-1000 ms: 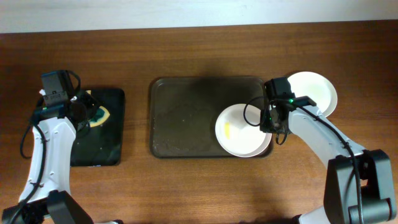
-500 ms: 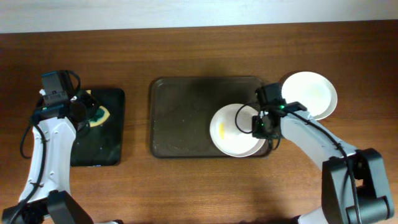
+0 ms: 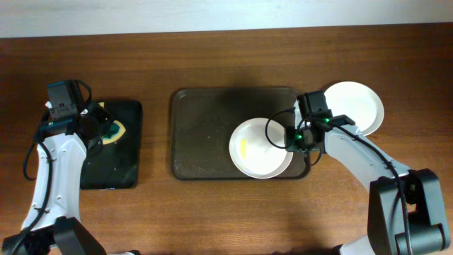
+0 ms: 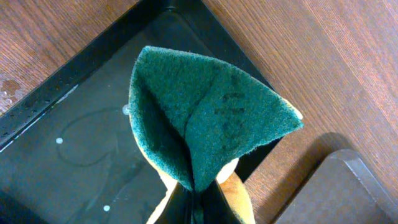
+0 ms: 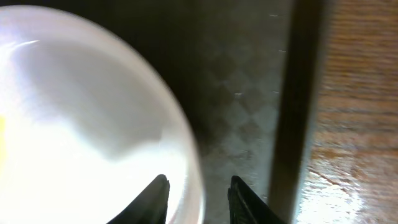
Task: Clean dirty plates on tray and stack at the side
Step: 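Grasp the last plate's rim with the right gripper and pull it left, then scrub the last plate with the sponge in the left gripper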
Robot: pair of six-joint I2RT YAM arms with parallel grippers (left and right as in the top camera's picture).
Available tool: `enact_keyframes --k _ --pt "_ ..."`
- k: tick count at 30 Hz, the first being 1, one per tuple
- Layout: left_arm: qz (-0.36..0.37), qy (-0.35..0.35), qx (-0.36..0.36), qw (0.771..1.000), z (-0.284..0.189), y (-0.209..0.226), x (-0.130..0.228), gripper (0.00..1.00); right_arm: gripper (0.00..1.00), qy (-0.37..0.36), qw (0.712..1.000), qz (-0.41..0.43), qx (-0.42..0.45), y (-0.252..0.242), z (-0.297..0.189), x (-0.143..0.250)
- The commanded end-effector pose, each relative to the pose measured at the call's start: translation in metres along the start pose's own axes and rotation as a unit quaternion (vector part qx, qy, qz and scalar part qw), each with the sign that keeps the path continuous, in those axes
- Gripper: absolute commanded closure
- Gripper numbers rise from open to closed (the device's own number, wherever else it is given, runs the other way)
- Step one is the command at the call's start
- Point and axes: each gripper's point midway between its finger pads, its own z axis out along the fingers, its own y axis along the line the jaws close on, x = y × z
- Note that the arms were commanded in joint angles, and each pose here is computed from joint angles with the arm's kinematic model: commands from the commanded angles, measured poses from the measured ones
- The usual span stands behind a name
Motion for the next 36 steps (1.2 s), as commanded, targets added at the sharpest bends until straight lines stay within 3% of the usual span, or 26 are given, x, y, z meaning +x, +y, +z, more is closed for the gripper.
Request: enact_keyframes --k 1,5,9,12,15,21,24,27,31,35,36 --pt "-0.001 0.005 0.006 1.000 0.000 -0.002 0.003 1.00 0.63 0.011 1.000 -0.019 -0.001 0.001 0.008 0.008" --pt "-0.001 0.005 0.007 1.000 0.000 -0.002 0.003 1.00 0.62 0.026 1.000 -0.017 0.006 -0.004 0.032 0.012" --pt "0.059 0.035 0.099 0.993 -0.002 -0.041 0.015 1.00 0.76 0.022 0.998 0.008 -0.050 0.019 0.049 0.007" --pt "0.189 0.101 0.211 0.954 -0.001 -0.109 0.075 1.00 0.90 -0.005 0.998 -0.015 -0.067 0.053 0.050 0.000" --pt "0.267 0.132 0.233 0.926 -0.005 -0.141 0.126 1.00 0.89 -0.030 0.999 0.011 -0.030 0.058 0.052 -0.006" --pt "0.344 0.160 0.269 0.885 -0.020 -0.183 0.198 1.00 0.81 -0.055 0.997 0.026 -0.044 0.066 0.051 -0.018" --pt "0.334 0.190 0.258 0.886 -0.005 -0.191 0.228 1.00 0.80 -0.058 0.996 -0.016 -0.063 0.074 0.050 -0.019" --pt "0.346 0.220 0.249 0.877 0.015 -0.196 0.267 1.00 0.92 -0.060 0.996 -0.029 -0.063 0.073 0.050 -0.020" --pt "0.290 0.244 0.231 0.896 0.043 -0.203 0.292 1.00 0.96 -0.060 0.996 -0.029 -0.062 0.073 0.050 -0.020" --pt "0.295 0.210 0.128 0.923 0.088 -0.168 0.286 1.00 0.96 -0.060 0.996 -0.029 -0.062 0.073 0.050 -0.020" --pt "0.305 0.174 0.076 0.933 0.102 -0.152 0.273 1.00 0.96 -0.058 0.996 -0.028 -0.062 0.072 0.050 -0.019"
